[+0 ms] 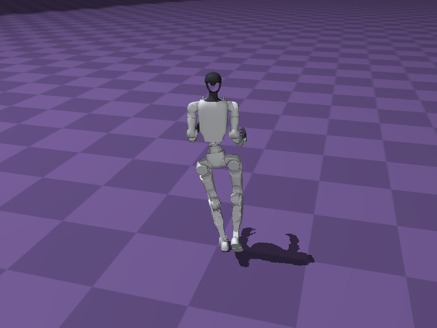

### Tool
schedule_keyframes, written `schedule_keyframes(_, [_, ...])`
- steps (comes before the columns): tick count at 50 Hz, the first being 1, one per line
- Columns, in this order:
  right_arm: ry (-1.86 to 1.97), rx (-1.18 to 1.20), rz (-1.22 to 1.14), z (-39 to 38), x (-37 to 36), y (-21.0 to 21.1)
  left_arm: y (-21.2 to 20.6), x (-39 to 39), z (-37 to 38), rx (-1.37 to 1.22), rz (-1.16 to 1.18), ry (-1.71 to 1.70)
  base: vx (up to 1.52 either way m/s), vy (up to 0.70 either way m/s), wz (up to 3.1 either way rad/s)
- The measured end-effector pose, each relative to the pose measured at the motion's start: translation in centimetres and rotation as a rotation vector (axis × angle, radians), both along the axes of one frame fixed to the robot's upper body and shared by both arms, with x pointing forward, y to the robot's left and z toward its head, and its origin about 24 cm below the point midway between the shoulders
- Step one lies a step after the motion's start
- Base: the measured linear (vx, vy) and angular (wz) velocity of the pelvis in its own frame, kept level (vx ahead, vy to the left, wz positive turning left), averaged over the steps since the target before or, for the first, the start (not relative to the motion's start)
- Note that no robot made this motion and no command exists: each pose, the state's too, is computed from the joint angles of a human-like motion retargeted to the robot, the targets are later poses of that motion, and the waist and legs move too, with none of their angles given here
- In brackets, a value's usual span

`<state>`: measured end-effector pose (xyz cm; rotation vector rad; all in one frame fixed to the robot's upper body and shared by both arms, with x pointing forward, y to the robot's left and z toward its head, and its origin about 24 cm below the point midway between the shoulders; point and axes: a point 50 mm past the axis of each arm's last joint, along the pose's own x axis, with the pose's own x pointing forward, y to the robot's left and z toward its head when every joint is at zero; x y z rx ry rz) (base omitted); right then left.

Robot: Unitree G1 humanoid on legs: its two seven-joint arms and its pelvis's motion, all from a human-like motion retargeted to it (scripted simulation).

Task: Walk run

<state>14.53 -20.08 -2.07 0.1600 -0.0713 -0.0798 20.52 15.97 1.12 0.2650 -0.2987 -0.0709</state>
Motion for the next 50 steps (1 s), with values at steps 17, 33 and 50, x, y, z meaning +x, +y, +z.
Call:
schedule_keyframes(17, [0.037,0.036,-0.011,-0.5,-0.5,0.8,1.7,-2.4,-2.1,-0.058,-0.014,0.121,0.78,-0.11,2.45])
schedule_keyframes(33, [-0.267,-0.059,-0.1,5.6,4.5,-2.0,3.6,-12.8,-7.5,-0.09,0.096,0.495,0.76,-0.18,1.07])
schedule_keyframes(50, [-0.051,0.148,-0.14,0.4,-0.5,0.5,1.0,1.1,-0.2,-0.164,0.083,0.005,1.38,-0.23,0.89])
